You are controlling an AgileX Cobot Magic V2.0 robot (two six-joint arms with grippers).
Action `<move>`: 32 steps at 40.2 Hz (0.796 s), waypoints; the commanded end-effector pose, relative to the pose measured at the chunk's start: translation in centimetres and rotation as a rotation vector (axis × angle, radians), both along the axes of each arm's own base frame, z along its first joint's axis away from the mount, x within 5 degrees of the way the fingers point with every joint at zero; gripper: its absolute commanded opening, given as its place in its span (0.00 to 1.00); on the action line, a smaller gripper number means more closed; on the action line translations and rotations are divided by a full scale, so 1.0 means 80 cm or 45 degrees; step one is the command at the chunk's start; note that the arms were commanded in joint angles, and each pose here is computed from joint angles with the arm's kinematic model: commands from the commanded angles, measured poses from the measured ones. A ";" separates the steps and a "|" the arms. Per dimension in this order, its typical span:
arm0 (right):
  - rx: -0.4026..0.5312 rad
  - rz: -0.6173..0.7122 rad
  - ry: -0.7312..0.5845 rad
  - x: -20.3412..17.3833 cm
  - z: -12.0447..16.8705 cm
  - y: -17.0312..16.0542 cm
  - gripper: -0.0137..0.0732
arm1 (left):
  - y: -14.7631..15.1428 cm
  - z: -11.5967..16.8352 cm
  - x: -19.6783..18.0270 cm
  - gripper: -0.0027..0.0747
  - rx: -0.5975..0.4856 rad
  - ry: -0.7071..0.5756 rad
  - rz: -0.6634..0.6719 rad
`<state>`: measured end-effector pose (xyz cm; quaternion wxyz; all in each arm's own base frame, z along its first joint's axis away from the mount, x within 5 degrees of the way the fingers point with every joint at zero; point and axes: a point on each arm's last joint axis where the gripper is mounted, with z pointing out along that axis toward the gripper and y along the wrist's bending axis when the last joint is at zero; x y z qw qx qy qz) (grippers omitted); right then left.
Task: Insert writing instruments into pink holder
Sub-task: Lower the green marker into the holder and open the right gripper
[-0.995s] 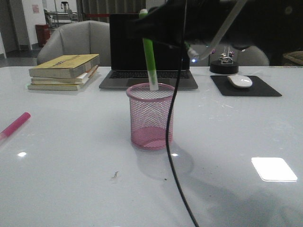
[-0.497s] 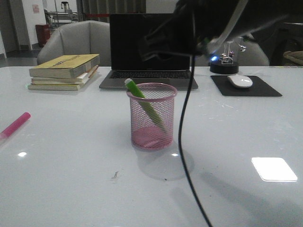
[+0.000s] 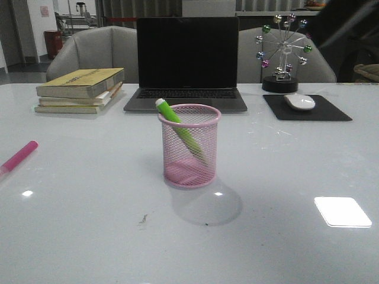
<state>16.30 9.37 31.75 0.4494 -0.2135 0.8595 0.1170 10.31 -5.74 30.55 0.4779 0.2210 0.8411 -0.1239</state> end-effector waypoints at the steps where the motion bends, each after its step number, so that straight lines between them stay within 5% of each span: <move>1: 0.081 0.005 -0.119 -0.018 0.011 -0.010 0.71 | -0.005 0.019 0.006 0.78 -0.068 -0.122 -0.010; 12: 0.053 0.000 -0.072 -0.037 0.000 -0.021 0.71 | -0.011 0.019 0.053 0.78 0.044 0.150 0.138; 32: 0.042 -0.001 -0.054 -0.038 -0.002 -0.022 0.71 | 0.024 -0.036 0.231 0.78 0.156 0.527 0.518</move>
